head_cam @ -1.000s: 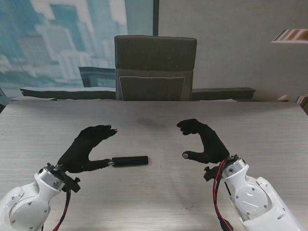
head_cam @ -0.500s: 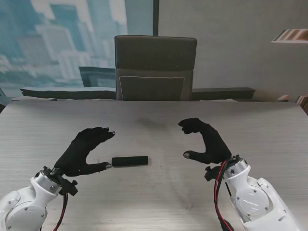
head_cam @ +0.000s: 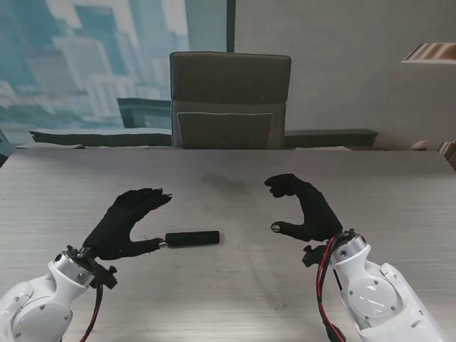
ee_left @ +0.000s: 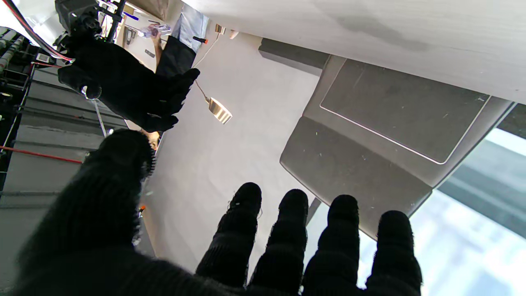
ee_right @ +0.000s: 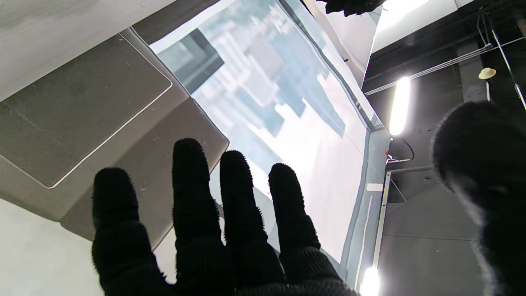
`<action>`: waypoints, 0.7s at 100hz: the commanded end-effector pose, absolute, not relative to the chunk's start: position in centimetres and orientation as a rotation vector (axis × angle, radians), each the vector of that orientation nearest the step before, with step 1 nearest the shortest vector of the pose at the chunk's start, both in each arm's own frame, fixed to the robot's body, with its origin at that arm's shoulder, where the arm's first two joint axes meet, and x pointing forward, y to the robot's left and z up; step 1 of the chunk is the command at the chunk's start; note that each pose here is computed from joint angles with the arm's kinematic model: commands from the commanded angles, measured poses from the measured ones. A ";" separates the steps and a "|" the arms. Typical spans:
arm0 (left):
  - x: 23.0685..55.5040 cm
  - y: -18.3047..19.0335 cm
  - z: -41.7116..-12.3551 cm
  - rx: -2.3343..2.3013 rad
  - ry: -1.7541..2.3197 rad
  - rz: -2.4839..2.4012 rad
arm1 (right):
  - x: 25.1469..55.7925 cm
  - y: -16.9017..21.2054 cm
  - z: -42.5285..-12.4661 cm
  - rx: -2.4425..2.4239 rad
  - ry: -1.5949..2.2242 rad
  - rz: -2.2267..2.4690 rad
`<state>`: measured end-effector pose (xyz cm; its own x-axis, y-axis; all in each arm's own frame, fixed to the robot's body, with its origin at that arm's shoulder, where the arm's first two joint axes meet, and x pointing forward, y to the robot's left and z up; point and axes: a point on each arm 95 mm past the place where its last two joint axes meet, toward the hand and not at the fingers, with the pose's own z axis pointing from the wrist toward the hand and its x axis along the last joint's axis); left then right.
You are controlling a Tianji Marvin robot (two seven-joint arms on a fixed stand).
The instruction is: Install the batteries into the remote control and close the cover
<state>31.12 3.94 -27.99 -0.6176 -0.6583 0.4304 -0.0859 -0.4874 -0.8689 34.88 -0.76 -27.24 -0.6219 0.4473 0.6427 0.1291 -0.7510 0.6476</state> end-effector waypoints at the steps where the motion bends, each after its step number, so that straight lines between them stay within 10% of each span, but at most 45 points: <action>1: 31.2 3.8 -28.3 -1.139 1.341 -2.130 | 34.6 -0.4 -27.2 1.259 1.013 2.485; 70: 32.1 3.8 -28.6 -1.185 1.357 -2.113 | 34.3 -0.4 -27.2 1.257 0.995 2.477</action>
